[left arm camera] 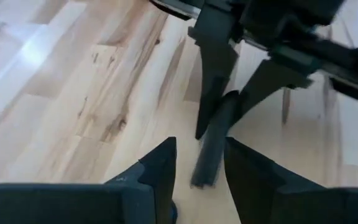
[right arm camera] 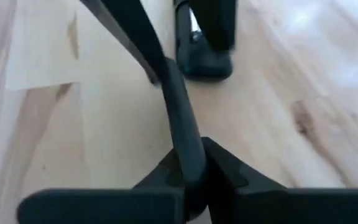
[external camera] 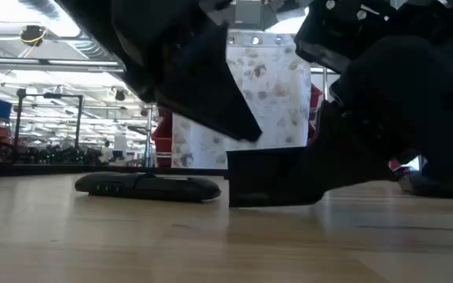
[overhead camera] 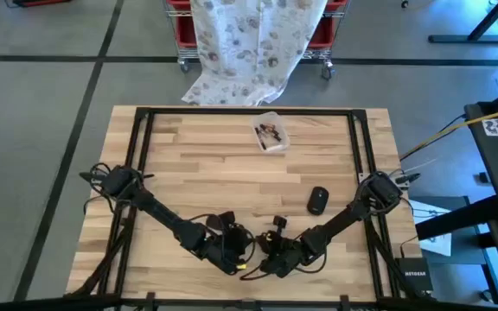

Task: Insert battery
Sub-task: Close the remote control cover

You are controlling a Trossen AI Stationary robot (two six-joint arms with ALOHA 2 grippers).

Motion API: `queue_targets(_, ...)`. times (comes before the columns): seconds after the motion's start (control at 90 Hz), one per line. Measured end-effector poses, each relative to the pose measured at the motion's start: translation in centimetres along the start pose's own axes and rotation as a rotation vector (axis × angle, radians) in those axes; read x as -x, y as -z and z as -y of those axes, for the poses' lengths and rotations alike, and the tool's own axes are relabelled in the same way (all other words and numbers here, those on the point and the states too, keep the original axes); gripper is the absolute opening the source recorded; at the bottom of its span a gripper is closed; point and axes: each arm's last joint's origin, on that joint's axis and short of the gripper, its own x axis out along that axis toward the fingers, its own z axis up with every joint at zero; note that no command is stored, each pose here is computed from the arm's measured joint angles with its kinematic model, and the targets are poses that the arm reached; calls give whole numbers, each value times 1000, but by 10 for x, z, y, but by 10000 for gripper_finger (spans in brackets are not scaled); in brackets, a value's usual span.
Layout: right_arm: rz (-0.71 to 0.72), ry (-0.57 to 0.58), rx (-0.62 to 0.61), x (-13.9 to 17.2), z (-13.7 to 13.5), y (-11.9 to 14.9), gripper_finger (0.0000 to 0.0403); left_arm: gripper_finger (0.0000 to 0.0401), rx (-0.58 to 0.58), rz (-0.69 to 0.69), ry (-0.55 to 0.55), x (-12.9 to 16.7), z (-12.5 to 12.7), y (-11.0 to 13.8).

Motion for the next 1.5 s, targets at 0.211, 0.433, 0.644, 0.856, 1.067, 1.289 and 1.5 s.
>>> queue_targets(0.211, 69, 132, 269, 4, -3, -16, 8, 115, -11, 66, -32, 56, -10, -23)
queue_targets(0.433, 124, 304, 479, -1, 5, -39, 5, 115, -38, 60, -22, 80, -4, -14)
queue_targets(0.644, 106, 302, 550, -16, 10, -42, 5, 115, -24, 4, -64, 72, 5, 21)
queue_targets(0.856, 98, 351, 689, -32, -10, -39, 5, 115, 19, 40, -133, 72, 6, 44)
queue_targets(1.067, 78, 400, 835, -44, -29, -46, 5, 115, 25, 62, -149, 72, 6, 45)
queue_targets(1.289, 41, 347, 882, -45, -31, -47, 5, 115, 27, 69, -157, 71, 5, 44)
queue_targets(1.5, 9, 307, 890, -47, -28, -45, 21, 115, 33, 70, -160, 70, 4, 43)
